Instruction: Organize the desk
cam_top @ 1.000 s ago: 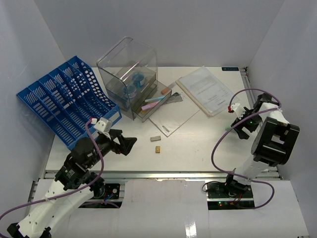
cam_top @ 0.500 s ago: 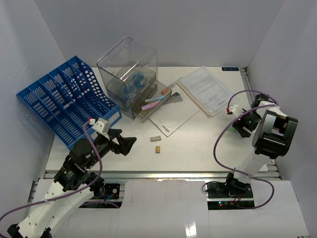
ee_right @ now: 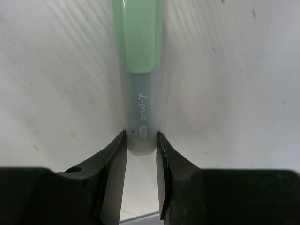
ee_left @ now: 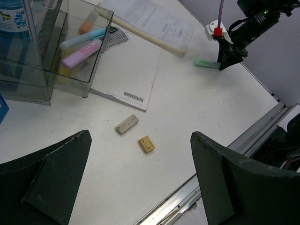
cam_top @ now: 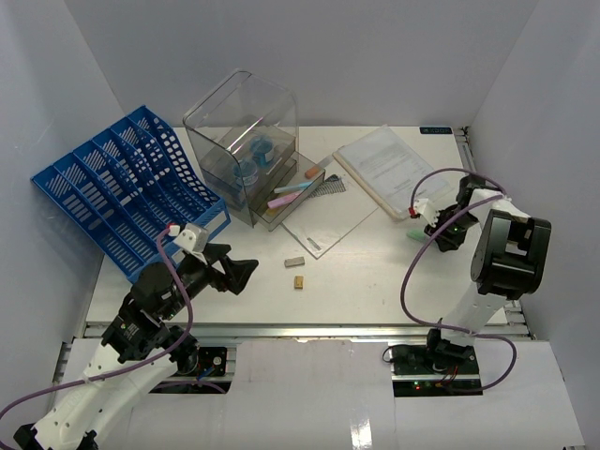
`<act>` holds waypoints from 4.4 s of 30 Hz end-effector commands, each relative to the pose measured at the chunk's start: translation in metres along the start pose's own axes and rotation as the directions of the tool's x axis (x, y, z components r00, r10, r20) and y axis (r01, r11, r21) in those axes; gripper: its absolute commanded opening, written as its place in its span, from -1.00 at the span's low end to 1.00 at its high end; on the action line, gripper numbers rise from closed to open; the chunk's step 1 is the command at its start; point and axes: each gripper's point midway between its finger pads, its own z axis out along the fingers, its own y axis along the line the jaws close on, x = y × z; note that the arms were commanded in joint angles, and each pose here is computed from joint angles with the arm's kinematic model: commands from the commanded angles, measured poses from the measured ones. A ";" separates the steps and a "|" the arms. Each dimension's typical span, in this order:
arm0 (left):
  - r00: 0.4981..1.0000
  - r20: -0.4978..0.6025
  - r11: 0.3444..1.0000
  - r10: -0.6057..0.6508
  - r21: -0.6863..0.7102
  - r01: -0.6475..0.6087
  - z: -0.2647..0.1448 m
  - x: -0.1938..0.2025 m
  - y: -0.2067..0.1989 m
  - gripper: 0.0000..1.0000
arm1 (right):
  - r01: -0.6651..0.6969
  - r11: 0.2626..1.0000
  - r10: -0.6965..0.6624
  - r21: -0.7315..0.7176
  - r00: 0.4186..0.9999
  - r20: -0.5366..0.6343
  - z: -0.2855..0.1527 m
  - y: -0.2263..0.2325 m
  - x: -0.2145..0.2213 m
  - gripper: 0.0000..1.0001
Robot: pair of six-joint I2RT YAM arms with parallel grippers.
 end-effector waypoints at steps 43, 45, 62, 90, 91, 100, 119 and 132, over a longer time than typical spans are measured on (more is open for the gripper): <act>0.951 -0.309 0.989 -0.003 0.142 0.050 0.057 0.054 -0.024 -0.63 | 0.350 0.934 -0.288 0.074 0.613 0.736 -0.121 0.102 -0.359 0.45; 0.913 -0.406 0.990 0.025 0.134 0.033 0.085 0.067 -0.027 -0.79 | 0.360 0.933 -0.220 -0.018 0.608 0.763 -0.109 0.128 -0.326 0.34; 0.650 -0.629 0.842 0.426 0.013 -0.540 0.255 0.084 0.028 -0.36 | 0.167 0.973 0.037 -0.161 0.571 0.820 -0.100 0.154 -0.250 -0.45; 0.613 -0.682 0.795 0.398 -0.077 -0.602 0.277 0.079 0.093 0.68 | 0.120 0.980 0.067 -0.157 0.547 0.834 -0.101 0.144 -0.235 -0.44; 0.621 -0.675 0.800 0.399 -0.074 -0.595 0.276 0.078 0.089 0.67 | 0.119 0.980 0.068 -0.158 0.547 0.834 -0.101 0.143 -0.235 -0.44; 0.590 -0.698 0.746 0.406 -0.119 -0.655 0.260 0.085 0.108 0.65 | 0.117 0.979 0.076 -0.167 0.551 0.831 -0.097 0.144 -0.234 -0.44; 0.516 -0.771 0.594 0.373 -0.229 -0.771 0.284 0.106 0.156 -0.06 | 0.109 0.980 0.076 -0.164 0.558 0.826 -0.094 0.142 -0.233 -0.45; 0.439 -0.829 0.584 0.346 -0.176 -0.792 0.284 0.139 0.180 0.09 | 0.108 0.981 0.074 -0.162 0.561 0.825 -0.093 0.141 -0.233 -0.45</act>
